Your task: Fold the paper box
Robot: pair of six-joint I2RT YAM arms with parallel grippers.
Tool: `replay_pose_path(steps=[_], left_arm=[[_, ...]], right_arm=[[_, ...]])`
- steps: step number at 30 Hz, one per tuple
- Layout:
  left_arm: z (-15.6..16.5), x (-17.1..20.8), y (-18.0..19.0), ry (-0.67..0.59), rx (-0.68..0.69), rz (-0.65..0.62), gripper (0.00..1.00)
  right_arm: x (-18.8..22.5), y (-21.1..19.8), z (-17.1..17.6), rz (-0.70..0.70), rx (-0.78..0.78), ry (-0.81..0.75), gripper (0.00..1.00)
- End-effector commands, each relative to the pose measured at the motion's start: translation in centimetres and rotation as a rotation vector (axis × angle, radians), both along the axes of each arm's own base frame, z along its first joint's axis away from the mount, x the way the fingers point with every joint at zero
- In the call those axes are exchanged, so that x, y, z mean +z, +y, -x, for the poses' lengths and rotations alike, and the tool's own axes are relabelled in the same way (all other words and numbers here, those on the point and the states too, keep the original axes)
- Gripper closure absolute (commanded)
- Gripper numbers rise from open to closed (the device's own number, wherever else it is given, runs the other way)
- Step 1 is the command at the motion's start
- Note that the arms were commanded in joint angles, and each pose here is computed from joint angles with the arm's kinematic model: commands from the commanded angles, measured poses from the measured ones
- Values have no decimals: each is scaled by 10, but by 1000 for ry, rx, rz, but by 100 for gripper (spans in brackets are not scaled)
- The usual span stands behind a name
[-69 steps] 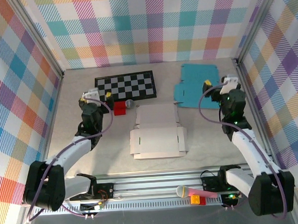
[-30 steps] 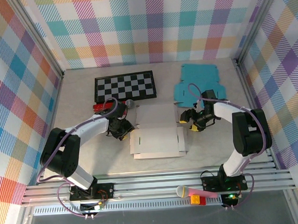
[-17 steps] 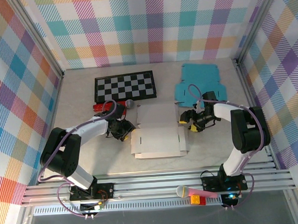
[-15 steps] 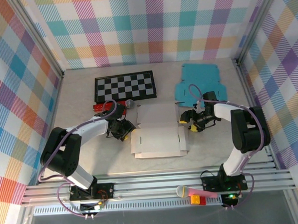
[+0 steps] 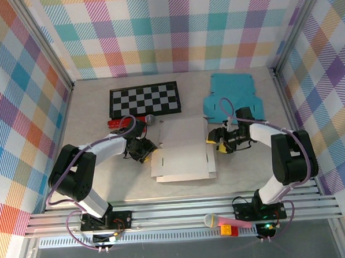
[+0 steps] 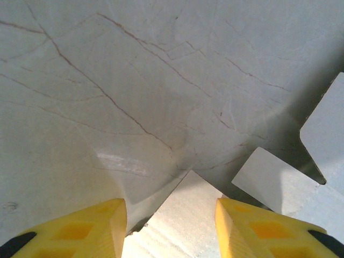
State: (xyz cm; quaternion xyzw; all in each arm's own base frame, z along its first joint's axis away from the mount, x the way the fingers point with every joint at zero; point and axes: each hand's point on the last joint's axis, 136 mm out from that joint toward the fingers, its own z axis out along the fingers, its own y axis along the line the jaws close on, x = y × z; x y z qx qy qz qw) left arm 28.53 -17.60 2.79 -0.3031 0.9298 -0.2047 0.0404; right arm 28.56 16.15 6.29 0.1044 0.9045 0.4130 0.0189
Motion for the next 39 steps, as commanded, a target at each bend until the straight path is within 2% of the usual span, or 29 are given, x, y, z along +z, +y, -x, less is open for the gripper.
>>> replay_pose_path(steps=[1,9,13,23,30,36,39], left_arm=[[3,-5,10,30,1,-52,53],[4,-5,17,32,-13,-99,53],[4,-5,18,35,-16,-103,53],[3,-4,18,35,-25,-111,53],[2,-1,18,28,-26,-112,53],[2,2,18,20,-26,-111,53],[0,11,21,-3,-24,-123,47]], right_arm=[[19,6,8,-53,11,-6,30],[47,9,15,-88,2,-16,33],[61,11,16,-116,-3,-23,38],[88,15,15,-169,-24,-44,73],[106,16,8,-186,-36,-75,90],[128,18,0,-205,-55,-108,100],[135,17,-5,-193,-69,-109,100]])
